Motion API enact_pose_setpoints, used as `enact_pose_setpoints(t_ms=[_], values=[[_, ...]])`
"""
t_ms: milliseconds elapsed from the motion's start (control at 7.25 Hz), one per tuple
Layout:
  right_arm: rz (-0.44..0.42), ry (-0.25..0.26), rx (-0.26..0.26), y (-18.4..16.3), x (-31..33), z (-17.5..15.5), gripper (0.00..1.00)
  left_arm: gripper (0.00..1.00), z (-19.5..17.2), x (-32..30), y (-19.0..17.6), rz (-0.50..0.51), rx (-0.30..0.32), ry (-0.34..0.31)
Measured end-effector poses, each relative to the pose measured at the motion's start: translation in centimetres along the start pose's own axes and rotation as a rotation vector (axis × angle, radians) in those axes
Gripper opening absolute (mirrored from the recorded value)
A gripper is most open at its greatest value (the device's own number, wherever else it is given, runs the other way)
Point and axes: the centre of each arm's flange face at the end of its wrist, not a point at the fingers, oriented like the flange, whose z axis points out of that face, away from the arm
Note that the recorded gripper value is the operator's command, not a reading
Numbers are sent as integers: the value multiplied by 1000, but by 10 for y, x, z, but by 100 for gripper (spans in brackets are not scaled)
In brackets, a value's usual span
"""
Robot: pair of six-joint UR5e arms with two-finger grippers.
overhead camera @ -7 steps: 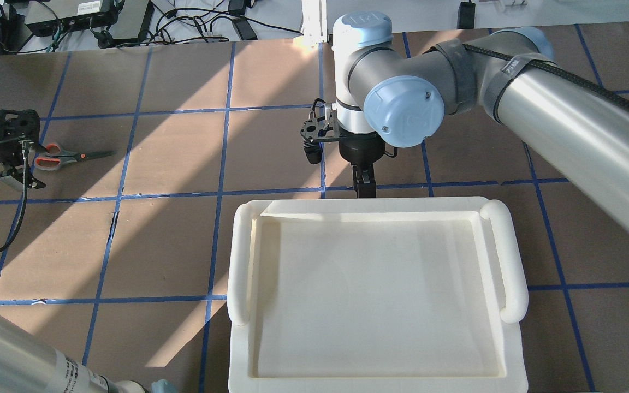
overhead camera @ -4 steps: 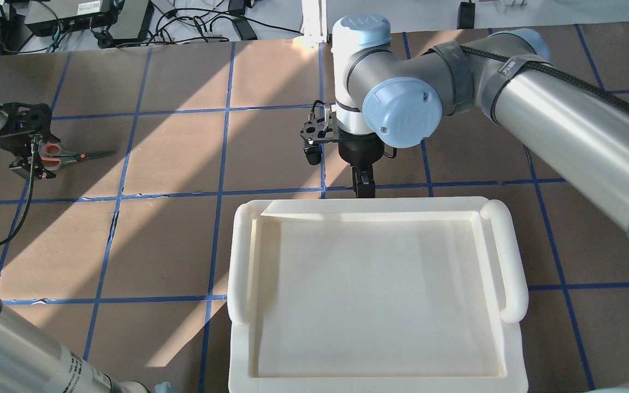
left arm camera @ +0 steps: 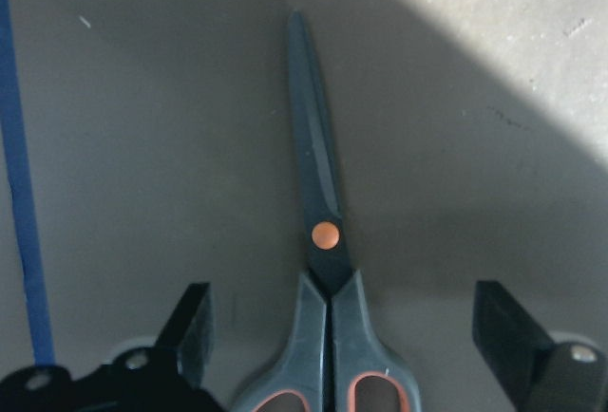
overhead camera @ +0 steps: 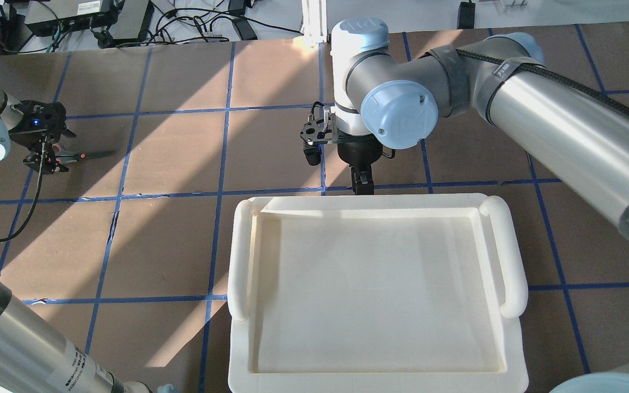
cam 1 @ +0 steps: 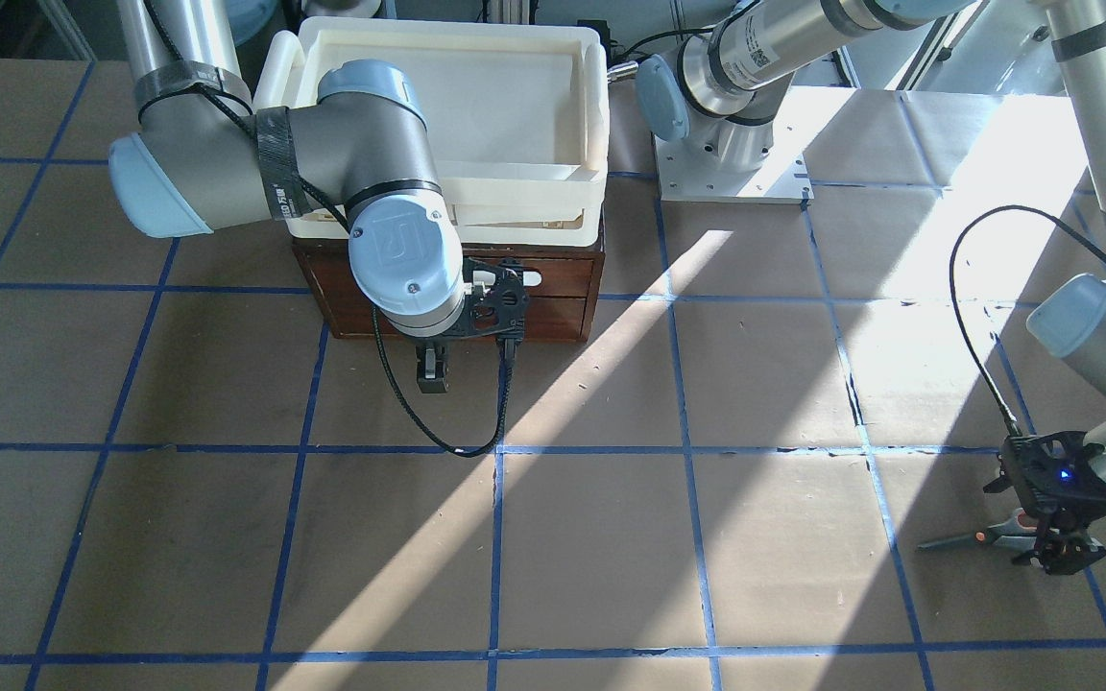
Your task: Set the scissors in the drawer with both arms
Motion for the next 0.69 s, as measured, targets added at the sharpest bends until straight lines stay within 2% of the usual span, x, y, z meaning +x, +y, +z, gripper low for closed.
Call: enact_pose_setpoints(t_ms=[138, 276, 690], values=[[-2, 11, 3, -1, 2, -1, 100, 94, 7, -1, 1, 5, 2, 5], [-6, 30, 9, -2, 4, -4, 100, 86, 14, -1, 3, 5, 3, 11], [-17, 62, 18, -2, 8, -11, 100, 82, 24, -1, 5, 3, -1, 19]])
